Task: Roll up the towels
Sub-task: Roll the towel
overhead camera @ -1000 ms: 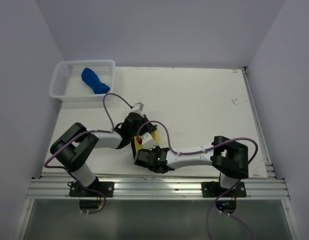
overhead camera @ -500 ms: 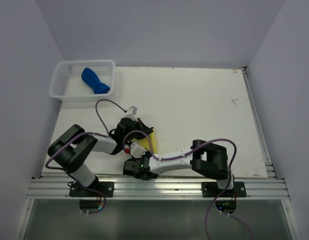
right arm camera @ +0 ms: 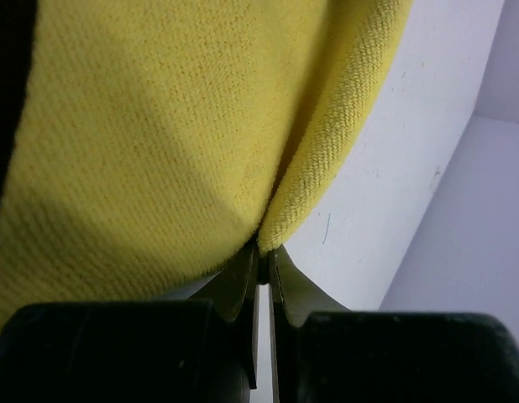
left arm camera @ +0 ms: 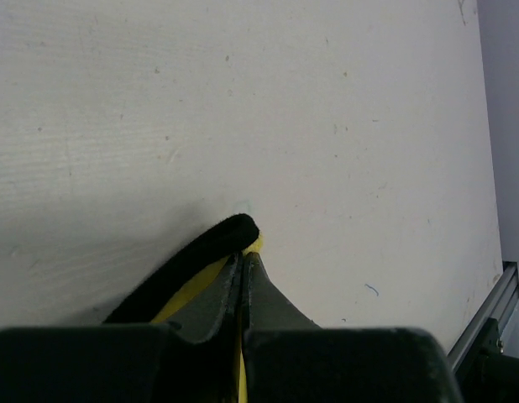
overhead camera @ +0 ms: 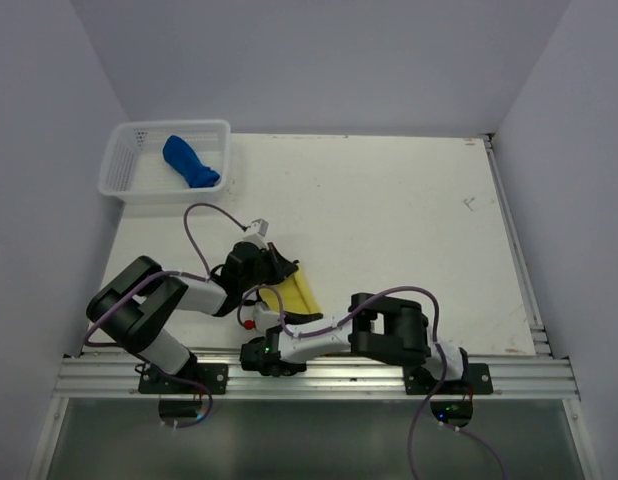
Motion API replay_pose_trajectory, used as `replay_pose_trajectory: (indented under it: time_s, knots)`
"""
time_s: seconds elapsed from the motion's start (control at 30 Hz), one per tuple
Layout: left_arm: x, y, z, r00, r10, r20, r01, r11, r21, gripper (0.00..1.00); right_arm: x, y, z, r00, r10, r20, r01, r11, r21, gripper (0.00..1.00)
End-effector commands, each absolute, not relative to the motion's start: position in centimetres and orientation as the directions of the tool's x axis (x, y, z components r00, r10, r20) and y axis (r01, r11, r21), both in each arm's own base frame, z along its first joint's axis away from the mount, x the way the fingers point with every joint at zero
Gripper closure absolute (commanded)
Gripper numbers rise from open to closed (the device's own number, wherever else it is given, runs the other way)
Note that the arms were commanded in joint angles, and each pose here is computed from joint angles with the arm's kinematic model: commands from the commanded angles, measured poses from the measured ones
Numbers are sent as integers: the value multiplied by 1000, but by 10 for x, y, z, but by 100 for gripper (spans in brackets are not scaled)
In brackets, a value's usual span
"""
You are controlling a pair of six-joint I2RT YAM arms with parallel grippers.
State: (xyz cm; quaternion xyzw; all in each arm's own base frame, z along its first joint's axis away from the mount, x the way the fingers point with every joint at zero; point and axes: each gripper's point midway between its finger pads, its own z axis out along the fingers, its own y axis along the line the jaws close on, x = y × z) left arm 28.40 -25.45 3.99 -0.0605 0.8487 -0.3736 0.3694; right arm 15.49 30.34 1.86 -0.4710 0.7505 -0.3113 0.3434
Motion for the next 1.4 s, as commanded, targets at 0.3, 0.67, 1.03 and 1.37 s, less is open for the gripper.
replay_pose_trajectory:
  time_s: [0.3, 0.67, 1.03, 1.37]
  knots:
    - [284, -234, 17, -676, -390, -625, 144, 762, -631, 100, 138, 323, 38, -308, -888, -340, -569, 459, -682, 72]
    - [272, -225, 3, -689, -395, -608, 112, 770, -628, 100, 117, 331, 95, -400, -614, -681, -624, 726, -288, 58]
    - [267, -222, 0, -691, -399, -603, 106, 769, -630, 100, 157, 315, 113, -648, -210, -732, -509, 835, 211, 80]
    - [265, -220, 0, -680, -408, -609, 94, 775, -625, 100, 216, 311, 118, -768, 53, -638, -293, 856, 425, 84]
